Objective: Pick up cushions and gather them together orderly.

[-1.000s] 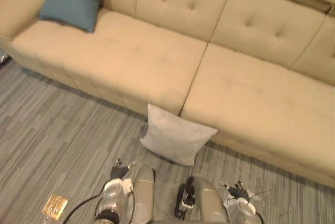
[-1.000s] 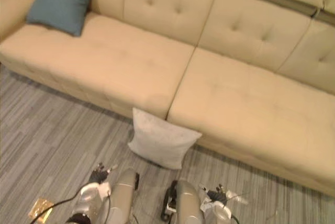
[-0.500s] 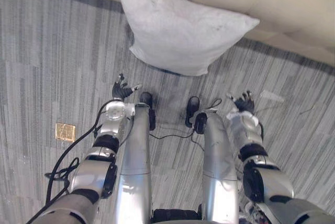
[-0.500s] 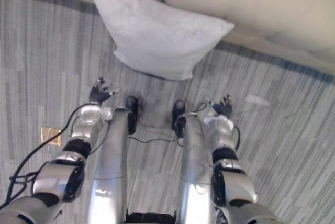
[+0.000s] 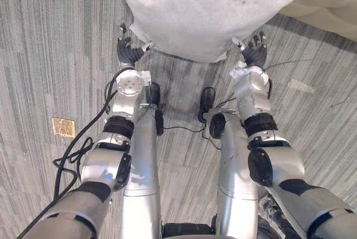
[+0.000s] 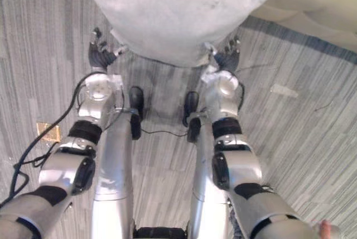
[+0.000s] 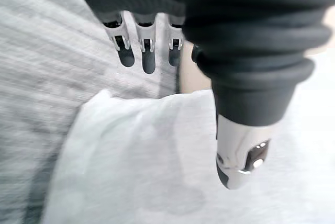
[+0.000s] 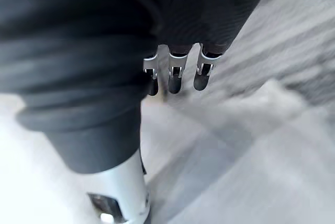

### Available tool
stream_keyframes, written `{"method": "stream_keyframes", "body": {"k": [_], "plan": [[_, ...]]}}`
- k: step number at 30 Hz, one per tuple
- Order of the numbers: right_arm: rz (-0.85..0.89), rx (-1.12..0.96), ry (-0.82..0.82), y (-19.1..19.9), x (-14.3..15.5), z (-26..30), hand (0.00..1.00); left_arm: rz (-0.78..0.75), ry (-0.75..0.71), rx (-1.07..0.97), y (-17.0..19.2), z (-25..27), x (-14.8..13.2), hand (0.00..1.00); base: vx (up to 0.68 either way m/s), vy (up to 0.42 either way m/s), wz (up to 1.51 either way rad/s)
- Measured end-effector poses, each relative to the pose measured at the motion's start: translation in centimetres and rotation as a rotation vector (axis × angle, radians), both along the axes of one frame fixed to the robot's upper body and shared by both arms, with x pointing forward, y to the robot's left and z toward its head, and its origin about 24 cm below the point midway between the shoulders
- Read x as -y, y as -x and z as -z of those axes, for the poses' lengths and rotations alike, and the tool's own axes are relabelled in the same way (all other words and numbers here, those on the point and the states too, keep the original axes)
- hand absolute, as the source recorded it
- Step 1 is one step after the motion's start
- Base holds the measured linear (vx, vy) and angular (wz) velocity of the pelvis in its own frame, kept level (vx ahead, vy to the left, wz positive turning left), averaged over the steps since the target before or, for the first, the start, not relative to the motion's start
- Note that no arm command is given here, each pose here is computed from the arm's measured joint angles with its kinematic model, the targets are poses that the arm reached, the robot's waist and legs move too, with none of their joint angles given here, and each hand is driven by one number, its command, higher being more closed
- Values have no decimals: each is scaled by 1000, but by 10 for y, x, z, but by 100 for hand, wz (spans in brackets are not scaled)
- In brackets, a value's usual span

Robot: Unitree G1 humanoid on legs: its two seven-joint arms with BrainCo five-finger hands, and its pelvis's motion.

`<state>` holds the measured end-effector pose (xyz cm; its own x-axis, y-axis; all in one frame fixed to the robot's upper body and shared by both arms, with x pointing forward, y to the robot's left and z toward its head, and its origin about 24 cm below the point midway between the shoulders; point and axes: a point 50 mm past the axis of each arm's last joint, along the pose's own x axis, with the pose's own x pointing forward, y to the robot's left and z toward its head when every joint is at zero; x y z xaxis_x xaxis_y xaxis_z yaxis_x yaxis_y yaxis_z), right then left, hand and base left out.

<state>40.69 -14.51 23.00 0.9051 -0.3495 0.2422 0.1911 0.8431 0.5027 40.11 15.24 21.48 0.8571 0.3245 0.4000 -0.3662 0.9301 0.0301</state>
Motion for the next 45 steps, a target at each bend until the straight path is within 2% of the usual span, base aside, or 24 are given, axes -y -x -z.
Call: {"method": "stream_keyframes", "body": {"k": [5, 6, 8, 9, 13, 18, 22, 28, 34, 39, 43, 45], "plan": [[10, 18, -32, 1, -8, -12, 0, -21, -5, 90, 1, -33, 13, 0, -16, 33, 6], [11, 20, -33, 1, -9, -13, 100, -20, -6, 96, 1, -35, 14, 0, -30, 45, 7], [11, 31, -40, 1, -11, -19, 100, -19, -12, 127, 2, -45, 19, 0, -19, 30, 3], [13, 35, -44, 1, -12, -20, 100, -15, -17, 133, 3, -47, 21, 100, 0, 0, 0], [19, 52, -88, 4, -11, -25, 100, 14, 11, 165, 4, -60, 29, 100, -2, 22, 6], [-13, 61, -156, 3, -13, -29, 100, 25, 75, 183, 4, -69, 20, 100, -3, 4, -1], [-41, 137, -172, 10, -18, -43, 100, 38, 123, 177, 4, -70, 14, 100, -16, 26, -12], [-79, 223, -226, 20, -27, -55, 100, 113, 194, 191, 6, -74, 22, 100, -12, 31, -8], [-77, 256, -259, 34, -26, -33, 100, 175, 264, 278, 22, -73, 30, 100, -13, 17, -10], [-53, 319, -223, 62, -21, -7, 100, 222, 339, 321, 45, -40, 41, 100, -23, 4, -4], [6, 363, -180, 91, -8, 15, 100, 278, 391, 283, 70, -2, 56, 100, 95, -7, 1], [40, 328, -122, 113, -2, 45, 100, 301, 433, 234, 89, 28, 63, 100, 157, 14, -1]]}}
